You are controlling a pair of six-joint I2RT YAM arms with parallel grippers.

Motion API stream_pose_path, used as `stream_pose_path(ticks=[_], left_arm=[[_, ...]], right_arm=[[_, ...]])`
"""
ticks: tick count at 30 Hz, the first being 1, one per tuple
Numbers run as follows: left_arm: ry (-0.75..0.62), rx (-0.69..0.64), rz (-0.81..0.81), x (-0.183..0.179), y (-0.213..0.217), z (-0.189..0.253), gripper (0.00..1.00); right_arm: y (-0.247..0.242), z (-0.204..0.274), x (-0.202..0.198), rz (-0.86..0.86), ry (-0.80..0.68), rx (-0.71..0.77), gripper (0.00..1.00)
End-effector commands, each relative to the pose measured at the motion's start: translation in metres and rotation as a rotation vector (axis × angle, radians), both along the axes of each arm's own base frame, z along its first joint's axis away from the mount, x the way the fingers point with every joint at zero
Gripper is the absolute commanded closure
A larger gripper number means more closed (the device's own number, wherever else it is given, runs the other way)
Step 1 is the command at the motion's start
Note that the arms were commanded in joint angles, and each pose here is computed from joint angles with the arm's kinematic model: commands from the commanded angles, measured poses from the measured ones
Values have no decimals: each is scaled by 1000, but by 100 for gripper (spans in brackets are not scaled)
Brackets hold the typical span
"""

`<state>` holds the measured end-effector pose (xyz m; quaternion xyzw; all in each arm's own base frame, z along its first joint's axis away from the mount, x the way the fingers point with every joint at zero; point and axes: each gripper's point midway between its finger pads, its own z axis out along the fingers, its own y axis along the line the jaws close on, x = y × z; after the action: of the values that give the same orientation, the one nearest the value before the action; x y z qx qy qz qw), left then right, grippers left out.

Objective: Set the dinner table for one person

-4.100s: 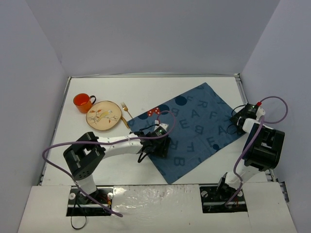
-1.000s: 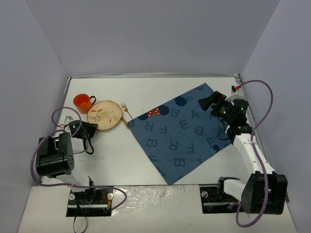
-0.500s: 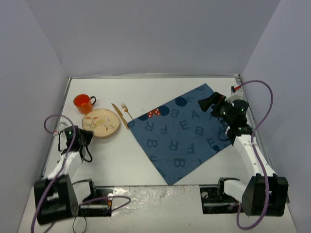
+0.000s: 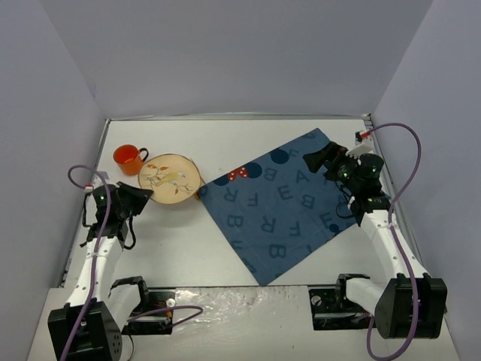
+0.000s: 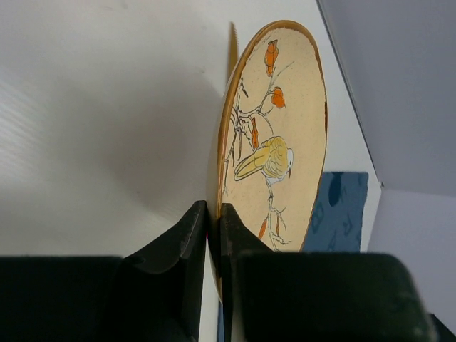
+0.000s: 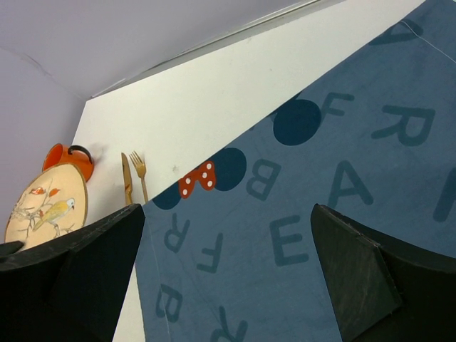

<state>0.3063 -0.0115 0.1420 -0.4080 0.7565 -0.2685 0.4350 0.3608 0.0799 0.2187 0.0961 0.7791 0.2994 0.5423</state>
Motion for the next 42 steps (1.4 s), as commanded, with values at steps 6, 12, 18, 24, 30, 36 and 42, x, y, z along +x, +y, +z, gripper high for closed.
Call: stream_pose_path(ticks=[6, 12, 18, 24, 30, 36, 42], left_arm=[[-418, -51, -535, 39, -177, 133, 100], [-442, -121, -722, 60, -286, 132, 100], [-472, -168, -847, 76, -361, 129, 100], [-476, -244, -909, 88, -407, 114, 100], [-451, -288, -945, 90, -435, 95, 100], [-426, -297, -961, 91, -442, 80, 100], [-389, -316, -974, 94, -450, 60, 100]], right_arm=[[5, 72, -2, 8, -187, 35, 0], [10, 94, -10, 3, -233, 31, 0], [9, 100, -17, -10, -247, 22, 0], [10, 98, -18, -7, -249, 11, 0], [8, 93, -18, -15, -239, -21, 0], [7, 89, -17, -22, -232, -34, 0], [7, 81, -15, -21, -216, -48, 0]])
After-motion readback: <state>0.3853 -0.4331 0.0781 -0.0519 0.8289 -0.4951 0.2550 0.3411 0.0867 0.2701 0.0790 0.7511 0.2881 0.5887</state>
